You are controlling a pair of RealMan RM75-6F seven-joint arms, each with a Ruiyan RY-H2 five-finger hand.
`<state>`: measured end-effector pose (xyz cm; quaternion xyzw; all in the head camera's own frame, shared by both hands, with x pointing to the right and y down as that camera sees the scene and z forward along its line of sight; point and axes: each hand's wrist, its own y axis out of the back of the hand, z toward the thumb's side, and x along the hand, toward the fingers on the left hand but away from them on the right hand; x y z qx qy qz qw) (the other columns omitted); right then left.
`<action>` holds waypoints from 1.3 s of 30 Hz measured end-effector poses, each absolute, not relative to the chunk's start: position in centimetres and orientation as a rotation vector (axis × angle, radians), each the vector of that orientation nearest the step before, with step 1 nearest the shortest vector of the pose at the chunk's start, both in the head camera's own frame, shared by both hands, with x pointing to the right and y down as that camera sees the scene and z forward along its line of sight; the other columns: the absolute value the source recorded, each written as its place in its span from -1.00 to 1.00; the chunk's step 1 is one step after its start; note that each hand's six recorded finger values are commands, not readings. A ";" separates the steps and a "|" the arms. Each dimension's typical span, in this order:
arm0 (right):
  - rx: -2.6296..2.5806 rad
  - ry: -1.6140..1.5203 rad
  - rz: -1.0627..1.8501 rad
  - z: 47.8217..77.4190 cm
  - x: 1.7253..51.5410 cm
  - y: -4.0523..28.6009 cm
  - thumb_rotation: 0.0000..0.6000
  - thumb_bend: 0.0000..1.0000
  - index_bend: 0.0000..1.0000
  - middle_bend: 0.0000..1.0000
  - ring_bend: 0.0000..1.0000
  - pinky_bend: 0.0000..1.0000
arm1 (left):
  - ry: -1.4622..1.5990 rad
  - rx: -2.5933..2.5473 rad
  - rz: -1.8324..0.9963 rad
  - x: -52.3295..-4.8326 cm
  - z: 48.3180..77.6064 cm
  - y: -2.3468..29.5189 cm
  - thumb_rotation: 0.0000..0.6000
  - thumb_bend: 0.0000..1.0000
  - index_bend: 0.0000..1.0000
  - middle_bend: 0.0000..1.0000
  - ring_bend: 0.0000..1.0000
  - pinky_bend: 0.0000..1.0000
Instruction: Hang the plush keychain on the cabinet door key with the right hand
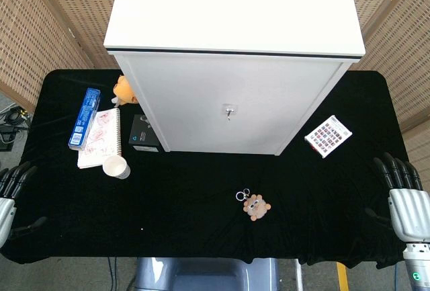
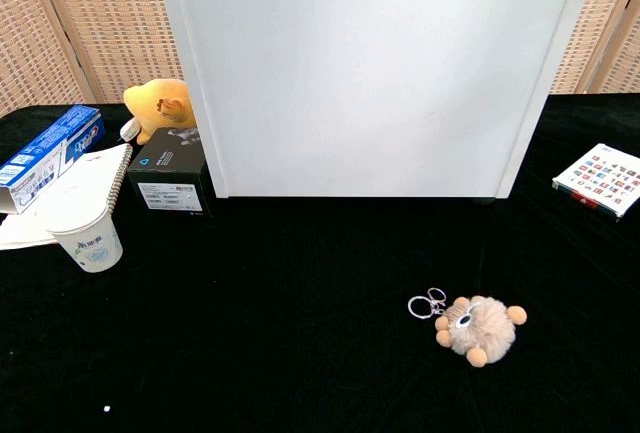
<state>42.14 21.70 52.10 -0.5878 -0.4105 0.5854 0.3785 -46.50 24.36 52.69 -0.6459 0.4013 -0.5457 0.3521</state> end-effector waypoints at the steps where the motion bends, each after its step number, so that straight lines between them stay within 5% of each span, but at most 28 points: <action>1: -1.504 -1.046 1.497 52.1 42.1 21.7 1.00 -1.00 -1.00 -1.00 -1.00 -1.00 | 1.038 -1.671 -1.414 -46.5 52.7 24.4 1.00 -1.00 -1.00 -1.00 -1.00 -1.00; 4: -1.516 -1.032 1.501 52.3 42.0 21.8 1.00 -1.00 -1.00 -0.95 -0.99 -1.00 | 1.031 -1.674 -1.420 -46.5 53.0 24.3 1.00 -1.00 -1.00 -1.00 -1.00 -1.00; 6: -1.531 -1.011 1.500 52.5 41.8 21.8 1.00 -1.00 -1.00 -0.59 -0.73 -0.79 | 1.027 -1.677 -1.427 -46.5 53.2 24.3 1.00 -1.00 -1.00 -1.00 -1.00 -1.00; 7: -1.537 -1.000 1.495 52.6 41.6 21.8 1.00 -1.00 -0.99 -0.41 -0.56 -0.62 | 1.026 -1.679 -1.430 -46.5 53.3 24.3 1.00 -1.00 -1.00 -1.00 -1.00 -1.00; 9: -1.553 -0.964 1.467 52.8 40.9 21.5 1.00 -1.00 -0.92 0.03 -0.05 0.11 | 1.025 -1.678 -1.435 -46.6 53.5 24.2 1.00 -1.00 -1.00 -1.00 -1.00 -1.00; 11: -1.579 -0.889 1.414 53.4 39.5 20.9 1.00 -1.00 -0.81 0.30 0.25 0.65 | 1.026 -1.673 -1.446 -46.7 53.8 23.9 1.00 -1.00 -1.00 -1.00 -1.00 -1.00; 14: -1.643 -0.765 1.331 54.9 37.0 19.7 1.00 -1.00 -0.63 0.63 0.62 0.97 | 1.027 -1.665 -1.460 -46.8 54.1 23.6 1.00 -1.00 -1.00 -1.00 -1.00 -1.00; 20: -1.836 -0.528 1.199 58.5 31.5 18.2 1.00 -0.94 -0.30 0.96 0.98 1.00 | 1.016 -1.651 -1.495 -46.9 55.0 23.3 1.00 -1.00 -1.00 -1.00 -1.00 -1.00; 39: -2.212 -0.220 1.130 68.8 17.8 15.7 1.00 -0.28 -0.12 1.00 1.00 1.00 | 1.001 -1.632 -1.584 -47.3 57.0 22.4 1.00 -1.00 -1.00 -1.00 -1.00 -1.00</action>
